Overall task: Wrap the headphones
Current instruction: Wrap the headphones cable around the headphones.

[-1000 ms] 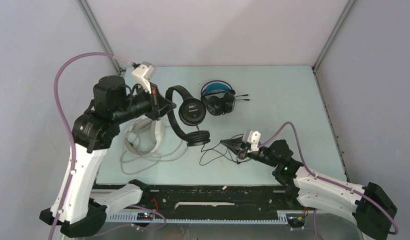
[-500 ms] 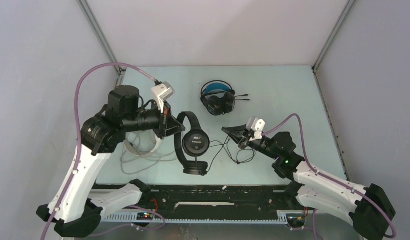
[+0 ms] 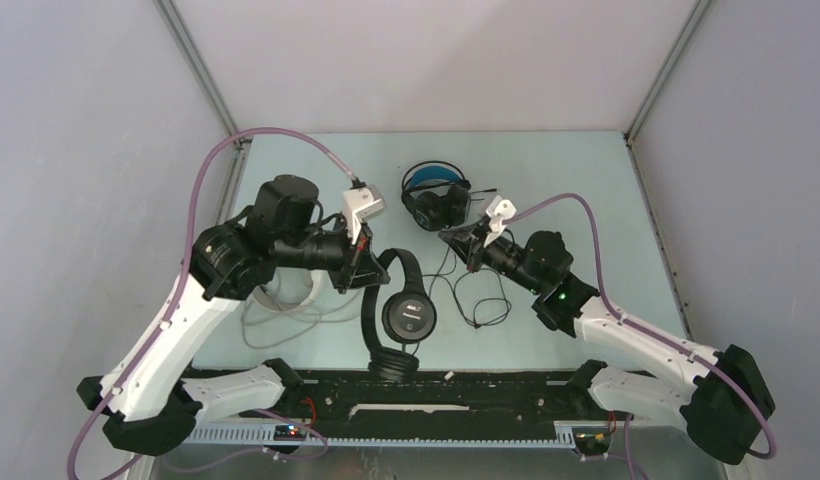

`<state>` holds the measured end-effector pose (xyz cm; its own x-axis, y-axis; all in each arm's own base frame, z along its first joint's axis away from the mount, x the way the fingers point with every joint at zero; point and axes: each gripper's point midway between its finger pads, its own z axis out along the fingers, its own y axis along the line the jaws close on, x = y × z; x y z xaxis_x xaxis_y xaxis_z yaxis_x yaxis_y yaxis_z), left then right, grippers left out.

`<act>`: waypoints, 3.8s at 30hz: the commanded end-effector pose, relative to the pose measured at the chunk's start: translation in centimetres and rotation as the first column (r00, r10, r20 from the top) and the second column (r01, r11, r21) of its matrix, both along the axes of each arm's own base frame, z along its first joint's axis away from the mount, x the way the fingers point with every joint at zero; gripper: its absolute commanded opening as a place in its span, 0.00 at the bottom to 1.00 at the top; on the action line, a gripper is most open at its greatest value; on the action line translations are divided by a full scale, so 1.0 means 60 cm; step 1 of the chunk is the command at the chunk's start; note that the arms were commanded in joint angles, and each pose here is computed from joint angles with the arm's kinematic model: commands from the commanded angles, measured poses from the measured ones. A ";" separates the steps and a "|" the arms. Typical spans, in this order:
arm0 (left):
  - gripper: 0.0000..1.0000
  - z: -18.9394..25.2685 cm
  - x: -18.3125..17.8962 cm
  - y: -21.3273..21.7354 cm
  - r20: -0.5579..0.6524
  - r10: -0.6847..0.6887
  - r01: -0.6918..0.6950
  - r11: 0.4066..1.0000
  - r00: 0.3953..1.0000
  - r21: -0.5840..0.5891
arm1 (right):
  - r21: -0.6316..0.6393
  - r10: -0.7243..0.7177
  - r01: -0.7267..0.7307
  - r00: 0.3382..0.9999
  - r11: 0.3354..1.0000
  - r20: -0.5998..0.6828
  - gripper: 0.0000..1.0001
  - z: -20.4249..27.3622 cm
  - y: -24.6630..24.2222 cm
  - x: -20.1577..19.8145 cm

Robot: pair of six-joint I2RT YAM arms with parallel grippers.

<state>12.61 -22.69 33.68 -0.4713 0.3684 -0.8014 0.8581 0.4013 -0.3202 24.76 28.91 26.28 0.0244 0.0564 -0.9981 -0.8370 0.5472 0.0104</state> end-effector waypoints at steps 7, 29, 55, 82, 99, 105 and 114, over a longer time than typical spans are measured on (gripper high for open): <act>0.00 -0.035 -0.016 -0.007 0.042 -0.088 0.087 0.996 0.995 0.023 | 0.025 0.085 -0.084 0.996 0.996 -0.017 0.00 0.066 0.032 -0.020; 0.00 -0.179 0.126 0.089 0.274 0.240 -0.357 0.751 0.931 0.556 | -0.185 0.204 -0.299 0.890 0.936 -0.407 0.00 0.068 0.068 -0.103; 0.00 -0.132 0.244 0.104 0.272 0.617 -0.673 0.650 0.738 0.354 | -0.009 0.319 -0.399 0.745 0.917 -0.586 0.00 0.065 0.164 -0.170; 0.00 -0.038 0.297 0.130 -0.088 0.817 -0.816 0.549 0.569 -0.181 | -0.183 0.143 -0.260 0.862 0.948 -0.485 0.04 0.016 0.182 -0.142; 0.00 -0.049 0.298 0.134 -0.173 0.841 -0.850 0.469 0.512 -0.239 | -0.094 0.090 -0.123 0.950 0.988 -0.299 0.00 0.081 0.224 -0.098; 0.00 -0.051 0.301 0.137 -0.171 0.850 -0.859 0.458 0.499 -0.229 | -0.170 0.013 -0.071 0.947 0.983 -0.321 0.00 0.038 0.240 -0.085; 0.00 -0.039 0.301 0.134 -0.195 0.841 -0.856 0.456 0.504 -0.245 | -0.303 -0.143 0.042 0.937 0.952 -0.319 0.00 -0.017 0.216 -0.070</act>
<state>30.24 -14.52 28.74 -0.5162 -0.3938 -0.7605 0.1052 0.8521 -0.5126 19.45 42.48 23.57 -0.3464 -0.2404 -0.9068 -0.8030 0.5757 0.1542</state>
